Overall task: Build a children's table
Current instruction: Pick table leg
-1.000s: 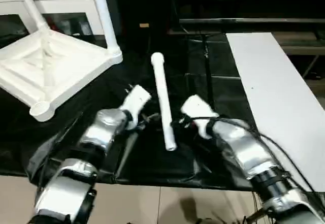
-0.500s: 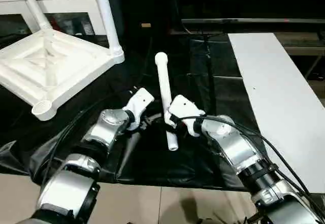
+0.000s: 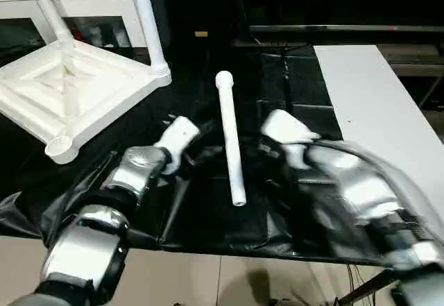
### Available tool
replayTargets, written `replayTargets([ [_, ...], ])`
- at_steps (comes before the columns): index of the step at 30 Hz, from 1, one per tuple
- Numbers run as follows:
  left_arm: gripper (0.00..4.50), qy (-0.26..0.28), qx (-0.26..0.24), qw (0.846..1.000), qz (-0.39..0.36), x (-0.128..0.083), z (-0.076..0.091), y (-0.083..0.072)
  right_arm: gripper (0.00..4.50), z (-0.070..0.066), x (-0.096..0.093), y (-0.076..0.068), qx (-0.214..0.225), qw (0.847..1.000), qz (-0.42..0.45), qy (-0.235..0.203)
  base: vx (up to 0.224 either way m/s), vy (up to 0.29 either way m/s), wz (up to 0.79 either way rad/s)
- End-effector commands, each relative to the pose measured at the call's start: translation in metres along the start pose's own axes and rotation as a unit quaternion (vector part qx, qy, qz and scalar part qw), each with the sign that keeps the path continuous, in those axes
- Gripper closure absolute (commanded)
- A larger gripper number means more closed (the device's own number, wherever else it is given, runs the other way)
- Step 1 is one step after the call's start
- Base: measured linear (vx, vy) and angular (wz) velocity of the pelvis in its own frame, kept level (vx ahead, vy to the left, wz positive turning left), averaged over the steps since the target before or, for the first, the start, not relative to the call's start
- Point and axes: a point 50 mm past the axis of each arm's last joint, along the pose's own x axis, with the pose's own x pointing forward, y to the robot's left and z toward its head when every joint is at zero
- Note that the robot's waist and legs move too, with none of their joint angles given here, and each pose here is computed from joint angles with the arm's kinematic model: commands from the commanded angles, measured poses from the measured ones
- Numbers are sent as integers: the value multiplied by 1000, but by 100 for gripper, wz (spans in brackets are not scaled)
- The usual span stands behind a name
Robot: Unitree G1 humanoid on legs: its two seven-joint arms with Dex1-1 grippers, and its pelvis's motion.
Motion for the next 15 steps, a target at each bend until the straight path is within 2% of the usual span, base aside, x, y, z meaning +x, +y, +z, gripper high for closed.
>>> replayTargets([
  [1, 1, -10, 7, 1000, 11, 1, 8, 3, 61, 8, 4, 7, -11, 1000, 11, -12, 0, 0, 0],
  [5, 1, -28, 3, 1000, 10, 7, 18, -3, 61, 17, 13, 17, -8, 999, 29, -26, 0, 0, 0],
  [9, 1, -15, 20, 1000, 7, 10, 17, -7, 61, 21, 16, 22, -20, 998, 44, -28, 0, 0, 0],
  [15, 1, 3, 32, 999, 7, 12, 13, -11, 61, 22, 15, 20, -30, 998, 41, -28, 0, 0, 0],
])
